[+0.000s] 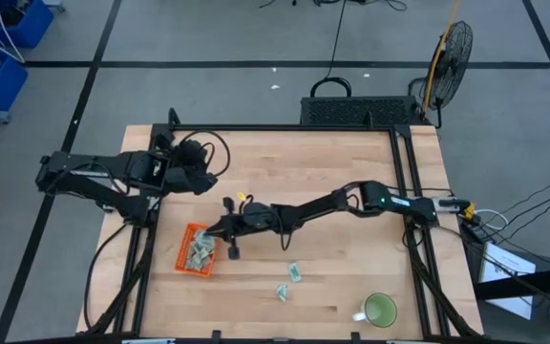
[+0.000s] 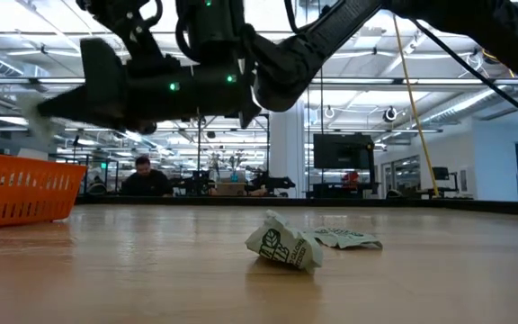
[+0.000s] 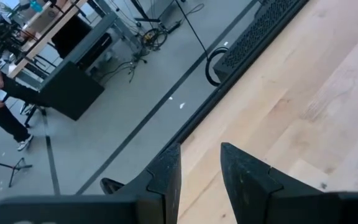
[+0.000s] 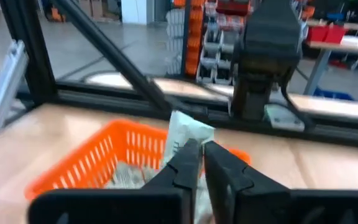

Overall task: Pick and place Stevia / Truvia into bins
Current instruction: Put the white stevia packet into the orange bin

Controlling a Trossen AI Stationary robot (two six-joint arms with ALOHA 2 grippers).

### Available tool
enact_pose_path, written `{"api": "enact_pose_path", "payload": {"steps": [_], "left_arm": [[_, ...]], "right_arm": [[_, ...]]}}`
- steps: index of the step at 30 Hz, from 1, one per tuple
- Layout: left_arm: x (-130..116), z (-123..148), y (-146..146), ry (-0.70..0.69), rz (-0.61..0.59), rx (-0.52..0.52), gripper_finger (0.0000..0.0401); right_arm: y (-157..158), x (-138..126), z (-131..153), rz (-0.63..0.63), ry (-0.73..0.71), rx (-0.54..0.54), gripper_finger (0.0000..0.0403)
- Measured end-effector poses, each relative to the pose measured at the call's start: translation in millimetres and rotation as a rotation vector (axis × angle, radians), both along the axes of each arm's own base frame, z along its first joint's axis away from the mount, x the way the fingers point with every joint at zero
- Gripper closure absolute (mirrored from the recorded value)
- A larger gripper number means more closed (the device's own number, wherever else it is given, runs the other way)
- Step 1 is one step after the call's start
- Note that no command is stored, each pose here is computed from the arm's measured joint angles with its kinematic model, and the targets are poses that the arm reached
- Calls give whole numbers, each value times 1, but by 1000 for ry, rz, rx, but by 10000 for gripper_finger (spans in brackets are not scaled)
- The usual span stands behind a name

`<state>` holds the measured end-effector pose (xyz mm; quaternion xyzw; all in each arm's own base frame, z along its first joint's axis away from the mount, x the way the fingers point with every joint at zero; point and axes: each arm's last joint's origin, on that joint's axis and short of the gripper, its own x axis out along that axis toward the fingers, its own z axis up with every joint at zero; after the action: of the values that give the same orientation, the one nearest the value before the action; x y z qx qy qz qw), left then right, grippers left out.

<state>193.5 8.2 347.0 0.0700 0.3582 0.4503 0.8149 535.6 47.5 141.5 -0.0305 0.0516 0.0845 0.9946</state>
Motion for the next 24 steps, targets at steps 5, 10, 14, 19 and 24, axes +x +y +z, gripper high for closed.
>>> {"api": "enact_pose_path", "payload": {"steps": [5,10,14,19,24], "left_arm": [[0,0,0,0,0,0,281],[0,-1,-1,2,-15,-27,281],[0,-2,-2,11,-44,-83,281],[1,-3,-3,15,-63,-118,281],[1,-3,-3,14,-67,-122,281]], "right_arm": [[-7,0,0,-13,29,-6,343],[-10,0,0,-18,31,-7,310],[-6,-4,18,-2,51,-60,303],[1,-18,48,37,193,-163,312],[8,-46,71,67,410,-168,321]]}}
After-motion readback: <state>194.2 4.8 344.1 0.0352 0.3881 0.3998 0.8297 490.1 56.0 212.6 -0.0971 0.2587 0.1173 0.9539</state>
